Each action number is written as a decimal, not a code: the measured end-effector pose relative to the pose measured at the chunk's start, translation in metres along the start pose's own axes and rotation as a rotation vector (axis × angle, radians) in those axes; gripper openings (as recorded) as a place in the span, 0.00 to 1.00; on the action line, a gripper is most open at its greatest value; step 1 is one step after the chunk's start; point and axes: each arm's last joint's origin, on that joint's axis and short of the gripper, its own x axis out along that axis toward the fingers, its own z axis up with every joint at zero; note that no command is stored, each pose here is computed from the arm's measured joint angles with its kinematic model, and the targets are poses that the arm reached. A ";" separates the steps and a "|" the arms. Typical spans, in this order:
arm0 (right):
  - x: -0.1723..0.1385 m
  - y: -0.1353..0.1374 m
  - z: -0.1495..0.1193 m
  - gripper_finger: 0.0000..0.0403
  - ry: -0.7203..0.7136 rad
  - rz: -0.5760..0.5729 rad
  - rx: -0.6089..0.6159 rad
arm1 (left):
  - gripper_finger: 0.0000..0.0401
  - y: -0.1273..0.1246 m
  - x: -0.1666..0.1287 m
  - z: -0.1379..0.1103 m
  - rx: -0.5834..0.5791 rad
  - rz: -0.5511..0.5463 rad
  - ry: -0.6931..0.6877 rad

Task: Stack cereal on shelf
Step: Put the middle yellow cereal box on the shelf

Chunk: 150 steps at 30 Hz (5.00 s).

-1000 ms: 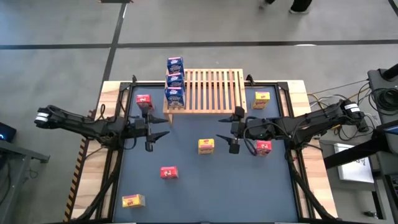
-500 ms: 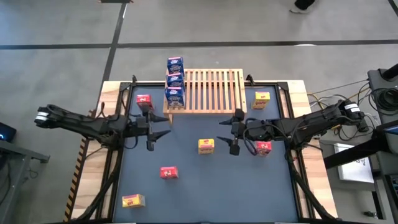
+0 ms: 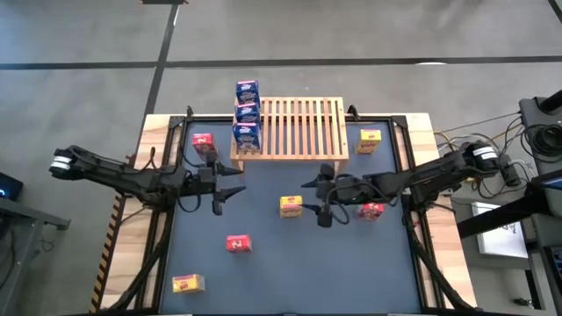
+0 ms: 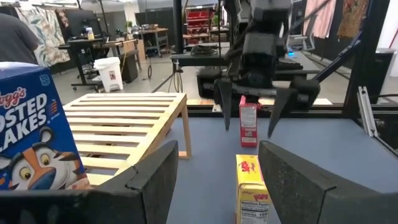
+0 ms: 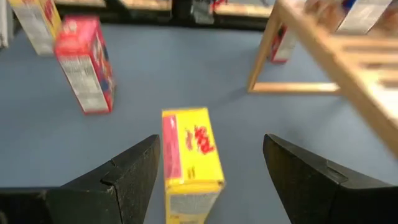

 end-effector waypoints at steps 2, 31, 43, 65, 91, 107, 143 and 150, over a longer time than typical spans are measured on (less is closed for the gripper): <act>0.009 0.002 -0.003 0.68 0.024 -0.001 -0.006 | 0.52 0.000 0.001 -0.001 0.000 0.000 0.005; 0.059 -0.002 -0.027 0.61 0.198 0.107 0.072 | 0.52 -0.001 0.002 -0.007 0.002 -0.002 0.056; 0.054 -0.003 -0.023 0.43 0.188 0.110 0.058 | 0.52 -0.001 0.002 -0.009 0.000 -0.002 0.061; -0.002 -0.016 0.071 0.39 -0.009 0.110 -0.048 | 0.52 -0.001 0.001 -0.010 -0.042 -0.001 0.043; -0.011 -0.242 0.120 0.39 -0.010 -0.053 -0.035 | 0.52 -0.001 0.002 -0.004 -0.068 -0.001 0.017; 0.029 -0.296 0.117 0.39 0.102 -0.047 -0.096 | 0.52 -0.001 0.002 -0.005 -0.060 -0.001 0.027; 0.030 -0.327 0.103 0.54 0.134 0.054 -0.012 | 0.52 -0.001 0.001 -0.010 -0.034 -0.001 0.070; 0.030 -0.327 0.103 0.59 0.134 0.053 -0.005 | 0.52 -0.001 0.001 -0.011 -0.019 -0.001 0.079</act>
